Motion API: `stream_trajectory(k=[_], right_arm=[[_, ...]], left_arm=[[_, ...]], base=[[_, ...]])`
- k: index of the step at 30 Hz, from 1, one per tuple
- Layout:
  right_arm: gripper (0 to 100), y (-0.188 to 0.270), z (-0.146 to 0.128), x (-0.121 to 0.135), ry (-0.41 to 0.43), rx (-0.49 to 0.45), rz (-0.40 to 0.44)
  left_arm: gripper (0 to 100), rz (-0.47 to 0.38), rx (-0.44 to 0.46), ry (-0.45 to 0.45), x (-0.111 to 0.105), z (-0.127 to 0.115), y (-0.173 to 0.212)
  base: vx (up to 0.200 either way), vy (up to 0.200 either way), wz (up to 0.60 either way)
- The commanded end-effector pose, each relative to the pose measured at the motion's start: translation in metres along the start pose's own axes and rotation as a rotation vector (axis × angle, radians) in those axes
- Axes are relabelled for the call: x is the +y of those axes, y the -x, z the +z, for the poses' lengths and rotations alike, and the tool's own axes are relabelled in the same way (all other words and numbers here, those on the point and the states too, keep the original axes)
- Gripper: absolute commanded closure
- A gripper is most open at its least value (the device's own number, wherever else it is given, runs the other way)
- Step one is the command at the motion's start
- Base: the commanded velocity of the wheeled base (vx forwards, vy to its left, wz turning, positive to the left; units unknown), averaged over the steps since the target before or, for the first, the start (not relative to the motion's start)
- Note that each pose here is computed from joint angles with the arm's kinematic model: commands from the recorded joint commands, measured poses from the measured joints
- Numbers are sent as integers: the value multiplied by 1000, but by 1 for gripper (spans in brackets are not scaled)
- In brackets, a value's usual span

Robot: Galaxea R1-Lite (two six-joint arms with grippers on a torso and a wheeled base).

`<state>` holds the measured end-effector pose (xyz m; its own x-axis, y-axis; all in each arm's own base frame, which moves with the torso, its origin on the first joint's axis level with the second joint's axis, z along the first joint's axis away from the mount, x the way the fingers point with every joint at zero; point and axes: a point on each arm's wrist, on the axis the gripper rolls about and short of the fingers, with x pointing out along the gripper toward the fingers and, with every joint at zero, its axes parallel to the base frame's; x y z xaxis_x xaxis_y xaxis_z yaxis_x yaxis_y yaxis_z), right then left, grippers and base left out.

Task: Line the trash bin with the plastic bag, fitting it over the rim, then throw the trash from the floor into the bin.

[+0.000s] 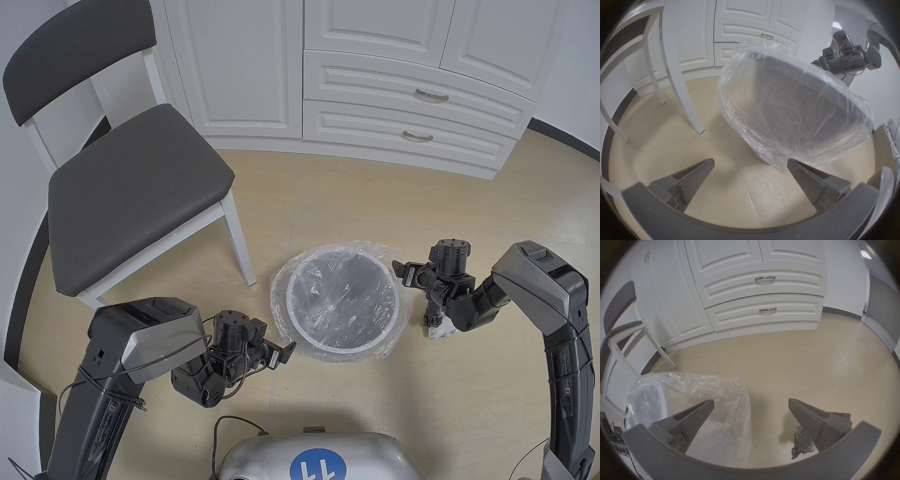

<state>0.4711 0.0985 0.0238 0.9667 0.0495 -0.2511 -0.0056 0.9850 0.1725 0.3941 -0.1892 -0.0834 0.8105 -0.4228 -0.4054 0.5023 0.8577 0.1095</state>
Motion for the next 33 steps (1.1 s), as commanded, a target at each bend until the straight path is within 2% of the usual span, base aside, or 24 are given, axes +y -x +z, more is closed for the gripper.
stream_trajectory(k=[1, 9, 15, 16, 19, 20, 21, 24, 33], right_arm=[[0, 2, 1, -2, -2, 2, -1], [0, 3, 1, -7, -1, 25, 9], [0, 2, -7, -8, 10, 92, -5], [0, 1, -11, -9, 11, 101, -6], [0, 1, -12, -8, 12, 103, -5], [0, 1, -21, -4, 19, 129, 1], [0, 2, -25, -2, 20, 139, 8], [0, 4, -39, 6, 32, 167, 27], [0, 1, -66, 16, 48, 218, 45]], left_arm=[[0, -4, -24, 5, 1, 11, 22], [0, -12, -79, 4, 2, 29, 82], [0, 84, -125, 34, 41, 45, 91], [0, 104, -129, 40, 49, 47, 88], [0, 107, -129, 41, 50, 48, 87], [0, 140, -109, 58, 64, 48, 68], [0, 150, -101, 73, 67, 45, 59], [0, 165, -125, 137, 70, 46, 38], [0, 161, -167, 195, 77, 53, -7]], base=[[0, 0, 0], [0, 0, 0], [0, 0, 0], [0, 0, 0], [0, 0, 0], [0, 0, 0], [0, 0, 0], [0, 0, 0], [0, 0, 0]])
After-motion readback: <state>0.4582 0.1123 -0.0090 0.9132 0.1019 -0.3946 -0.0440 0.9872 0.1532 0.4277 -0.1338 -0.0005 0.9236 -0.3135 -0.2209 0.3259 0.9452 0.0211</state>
